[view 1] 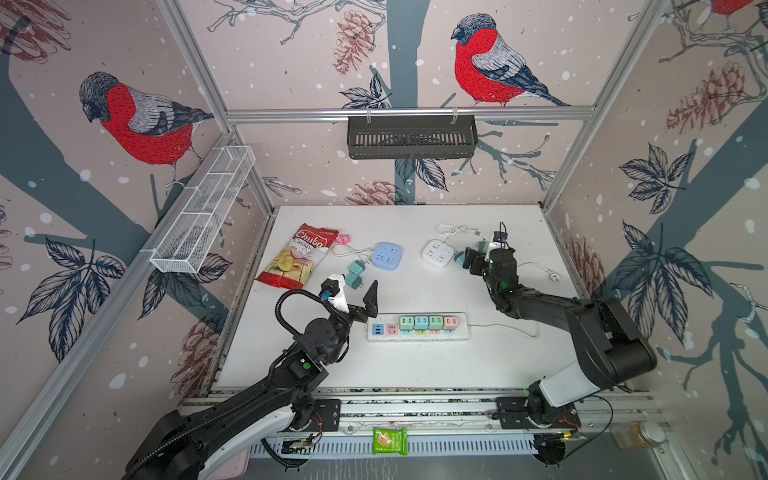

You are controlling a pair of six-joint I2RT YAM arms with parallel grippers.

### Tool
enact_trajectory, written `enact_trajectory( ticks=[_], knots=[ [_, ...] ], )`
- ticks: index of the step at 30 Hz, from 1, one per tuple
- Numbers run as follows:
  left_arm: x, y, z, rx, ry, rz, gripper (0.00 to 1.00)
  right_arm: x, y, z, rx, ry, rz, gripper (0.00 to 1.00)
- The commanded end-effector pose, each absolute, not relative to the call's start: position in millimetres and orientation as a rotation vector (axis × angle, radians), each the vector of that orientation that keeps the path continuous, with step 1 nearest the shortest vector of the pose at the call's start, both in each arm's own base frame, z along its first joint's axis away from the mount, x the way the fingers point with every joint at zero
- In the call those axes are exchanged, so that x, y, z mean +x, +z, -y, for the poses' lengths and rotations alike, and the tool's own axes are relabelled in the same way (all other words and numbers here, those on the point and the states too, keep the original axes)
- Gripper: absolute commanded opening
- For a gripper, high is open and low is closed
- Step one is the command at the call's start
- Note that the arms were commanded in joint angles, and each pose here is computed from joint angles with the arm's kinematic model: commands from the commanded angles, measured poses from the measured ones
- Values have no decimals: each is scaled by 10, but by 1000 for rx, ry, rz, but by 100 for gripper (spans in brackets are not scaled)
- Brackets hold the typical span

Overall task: Insert the plug
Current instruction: 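Raise the left gripper away while the right gripper reaches toward the loose adapters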

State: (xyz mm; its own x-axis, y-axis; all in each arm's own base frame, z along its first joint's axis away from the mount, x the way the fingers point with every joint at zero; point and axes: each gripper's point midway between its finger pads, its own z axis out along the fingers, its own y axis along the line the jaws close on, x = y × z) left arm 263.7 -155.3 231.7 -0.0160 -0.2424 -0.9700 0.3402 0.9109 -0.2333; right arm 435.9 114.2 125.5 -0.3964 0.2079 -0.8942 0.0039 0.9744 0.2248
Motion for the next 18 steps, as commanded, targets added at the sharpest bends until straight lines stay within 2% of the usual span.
enact_trajectory(
  ticks=[1, 12, 18],
  knots=[
    [2678, 2500, 1517, 44, -465, -1464, 99, 4371, 945, -1219, 182, 202, -2117, 88],
    [2717, 2455, 1596, 45, -496, -1512, 99, 4735, 976, -1279, 179, 97, -2149, 89],
    [2728, 2387, 1653, 73, -500, -1537, 99, 4927, 757, -1320, 166, 46, -2186, 89]
  ],
)
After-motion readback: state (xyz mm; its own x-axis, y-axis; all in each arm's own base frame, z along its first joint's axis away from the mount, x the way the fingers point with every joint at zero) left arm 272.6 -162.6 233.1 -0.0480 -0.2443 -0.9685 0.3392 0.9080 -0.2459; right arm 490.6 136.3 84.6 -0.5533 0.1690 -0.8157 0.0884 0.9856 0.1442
